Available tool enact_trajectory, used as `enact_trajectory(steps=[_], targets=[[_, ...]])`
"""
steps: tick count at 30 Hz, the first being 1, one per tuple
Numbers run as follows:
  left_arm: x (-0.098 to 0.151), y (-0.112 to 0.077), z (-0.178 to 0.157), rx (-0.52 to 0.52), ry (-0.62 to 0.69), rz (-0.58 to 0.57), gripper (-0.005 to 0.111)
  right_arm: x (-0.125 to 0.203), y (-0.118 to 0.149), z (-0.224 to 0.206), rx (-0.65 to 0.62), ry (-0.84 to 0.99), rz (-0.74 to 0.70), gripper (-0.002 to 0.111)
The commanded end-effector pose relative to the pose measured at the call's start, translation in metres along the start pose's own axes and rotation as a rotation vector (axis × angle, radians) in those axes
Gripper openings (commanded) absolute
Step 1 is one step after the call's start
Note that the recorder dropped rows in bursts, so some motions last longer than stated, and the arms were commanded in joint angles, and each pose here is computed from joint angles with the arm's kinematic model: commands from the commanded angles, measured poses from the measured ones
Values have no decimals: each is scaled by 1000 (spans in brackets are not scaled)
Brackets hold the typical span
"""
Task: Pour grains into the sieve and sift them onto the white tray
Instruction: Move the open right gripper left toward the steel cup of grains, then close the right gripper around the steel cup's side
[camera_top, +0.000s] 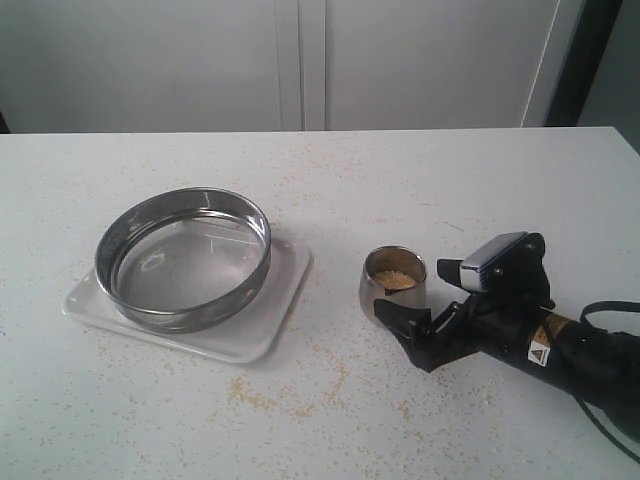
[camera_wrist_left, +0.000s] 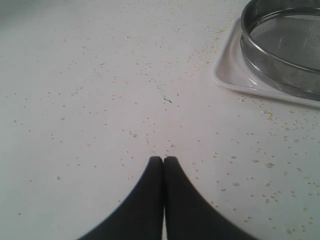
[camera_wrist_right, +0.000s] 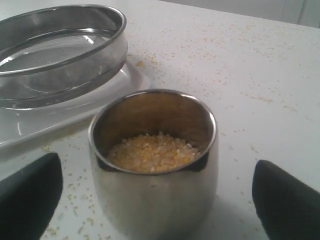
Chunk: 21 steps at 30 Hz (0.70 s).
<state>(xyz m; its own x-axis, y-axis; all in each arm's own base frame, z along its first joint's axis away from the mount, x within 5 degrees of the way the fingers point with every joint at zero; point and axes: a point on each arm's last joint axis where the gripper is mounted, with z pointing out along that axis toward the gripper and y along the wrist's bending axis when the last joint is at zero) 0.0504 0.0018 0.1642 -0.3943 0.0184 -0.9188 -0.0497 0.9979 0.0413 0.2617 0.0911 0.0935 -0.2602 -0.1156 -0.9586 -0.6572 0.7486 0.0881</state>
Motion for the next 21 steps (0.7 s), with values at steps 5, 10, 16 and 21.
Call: enact_trajectory(steps=[5, 10, 16, 21], targets=[[1, 0, 0, -3, -1, 1, 0, 7, -5, 24, -101, -7, -41, 95], [1, 0, 0, -3, -1, 1, 0, 10, -13, 36, -100, -17, -48, 95], [1, 0, 0, -3, -1, 1, 0, 15, -17, 45, -109, -14, -50, 95], [1, 0, 0, -3, -1, 1, 0, 21, -17, 49, -128, -2, -51, 95]])
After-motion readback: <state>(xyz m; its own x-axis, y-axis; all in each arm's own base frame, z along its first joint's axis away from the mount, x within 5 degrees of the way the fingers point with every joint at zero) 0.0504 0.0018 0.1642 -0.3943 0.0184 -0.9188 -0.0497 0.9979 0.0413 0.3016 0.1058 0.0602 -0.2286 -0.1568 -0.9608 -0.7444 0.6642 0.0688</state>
